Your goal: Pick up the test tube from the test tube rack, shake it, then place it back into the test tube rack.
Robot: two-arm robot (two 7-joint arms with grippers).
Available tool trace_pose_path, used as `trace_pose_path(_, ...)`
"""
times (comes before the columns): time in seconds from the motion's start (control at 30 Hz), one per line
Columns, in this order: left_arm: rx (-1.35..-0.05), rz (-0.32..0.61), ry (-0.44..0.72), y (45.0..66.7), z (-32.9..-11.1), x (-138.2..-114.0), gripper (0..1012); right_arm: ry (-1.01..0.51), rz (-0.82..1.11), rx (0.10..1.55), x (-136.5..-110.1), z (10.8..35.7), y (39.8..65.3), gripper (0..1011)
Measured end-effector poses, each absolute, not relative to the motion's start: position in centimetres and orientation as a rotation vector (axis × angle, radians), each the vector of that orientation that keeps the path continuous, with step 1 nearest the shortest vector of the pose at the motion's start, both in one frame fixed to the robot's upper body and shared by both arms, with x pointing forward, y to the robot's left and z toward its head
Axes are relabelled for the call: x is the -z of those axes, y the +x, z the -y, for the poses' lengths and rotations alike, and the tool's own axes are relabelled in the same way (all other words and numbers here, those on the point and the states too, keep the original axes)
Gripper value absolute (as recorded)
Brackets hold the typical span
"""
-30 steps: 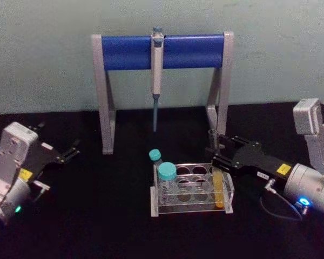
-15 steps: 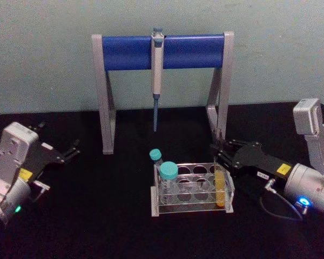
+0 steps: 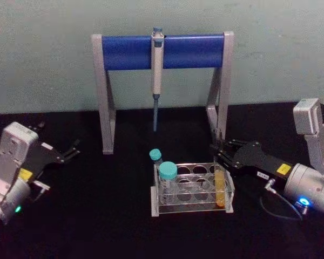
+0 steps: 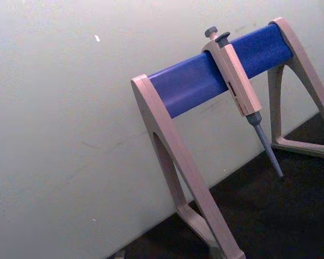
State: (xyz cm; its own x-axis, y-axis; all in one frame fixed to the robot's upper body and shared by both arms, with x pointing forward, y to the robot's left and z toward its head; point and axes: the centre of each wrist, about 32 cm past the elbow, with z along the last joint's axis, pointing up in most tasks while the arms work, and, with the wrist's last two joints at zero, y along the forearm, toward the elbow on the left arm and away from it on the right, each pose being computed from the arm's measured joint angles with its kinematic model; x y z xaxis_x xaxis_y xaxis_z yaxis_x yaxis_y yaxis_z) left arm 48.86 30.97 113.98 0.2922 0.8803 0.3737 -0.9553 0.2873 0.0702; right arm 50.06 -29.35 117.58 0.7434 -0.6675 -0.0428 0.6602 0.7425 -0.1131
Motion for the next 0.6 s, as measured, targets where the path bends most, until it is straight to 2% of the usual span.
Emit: trace_pose_path(0.6, -1.248, 0.285, 0.304, 48.86, -30.97, -113.98, 1001, -0.061, -0.040, 0.733, -117.98, 29.61, 49.88, 229)
